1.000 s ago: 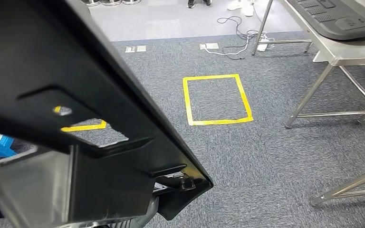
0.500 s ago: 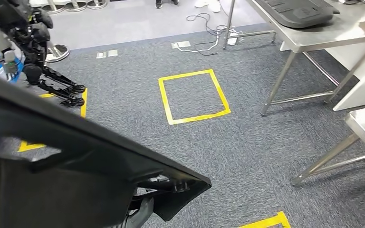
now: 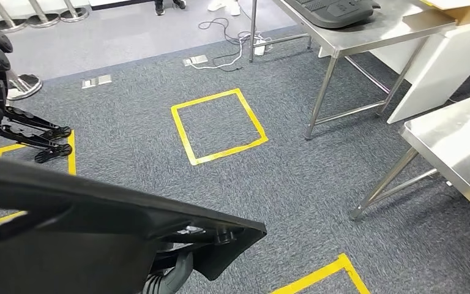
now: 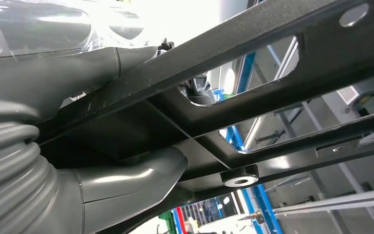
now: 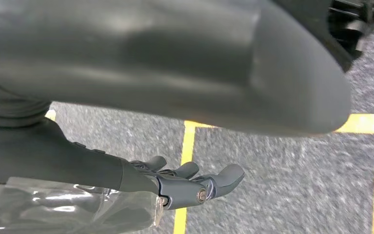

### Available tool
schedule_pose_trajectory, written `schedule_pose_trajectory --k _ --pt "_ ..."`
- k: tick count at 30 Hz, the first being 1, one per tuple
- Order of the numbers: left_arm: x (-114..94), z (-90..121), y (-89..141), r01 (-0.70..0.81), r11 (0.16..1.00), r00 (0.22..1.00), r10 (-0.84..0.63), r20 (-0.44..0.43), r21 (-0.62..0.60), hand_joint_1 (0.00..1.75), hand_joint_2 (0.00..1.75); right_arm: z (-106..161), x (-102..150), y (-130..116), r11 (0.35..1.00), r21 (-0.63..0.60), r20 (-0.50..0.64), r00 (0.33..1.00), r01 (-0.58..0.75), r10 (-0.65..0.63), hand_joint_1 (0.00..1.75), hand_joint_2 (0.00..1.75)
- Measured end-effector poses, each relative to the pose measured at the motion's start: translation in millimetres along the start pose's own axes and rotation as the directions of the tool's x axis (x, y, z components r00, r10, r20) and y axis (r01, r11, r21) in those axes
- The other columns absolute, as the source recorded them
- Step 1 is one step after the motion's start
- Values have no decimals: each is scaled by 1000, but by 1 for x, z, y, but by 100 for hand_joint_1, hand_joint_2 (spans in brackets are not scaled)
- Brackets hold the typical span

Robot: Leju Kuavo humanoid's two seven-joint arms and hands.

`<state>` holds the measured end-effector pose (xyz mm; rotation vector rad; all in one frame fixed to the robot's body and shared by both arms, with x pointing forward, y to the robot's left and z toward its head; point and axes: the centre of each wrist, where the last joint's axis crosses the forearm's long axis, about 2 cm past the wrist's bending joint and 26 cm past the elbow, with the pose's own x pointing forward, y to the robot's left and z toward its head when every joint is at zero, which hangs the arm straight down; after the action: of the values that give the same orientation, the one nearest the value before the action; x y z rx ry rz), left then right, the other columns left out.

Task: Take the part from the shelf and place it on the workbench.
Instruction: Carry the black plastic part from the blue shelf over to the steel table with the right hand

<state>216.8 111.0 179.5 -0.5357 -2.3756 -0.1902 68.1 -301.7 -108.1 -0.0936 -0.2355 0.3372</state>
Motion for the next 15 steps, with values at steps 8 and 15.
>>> schedule_pose_trajectory --k 8,15 --pt "0 5 -2 -2 1000 1000 2 -14 8 175 175 0 -2 -3 1000 -6 36 999 -1 1 0 0" --pt "0 7 -2 -3 1000 1000 3 -23 11 175 175 0 0 -5 1000 -9 12 1000 -18 18 0 0"
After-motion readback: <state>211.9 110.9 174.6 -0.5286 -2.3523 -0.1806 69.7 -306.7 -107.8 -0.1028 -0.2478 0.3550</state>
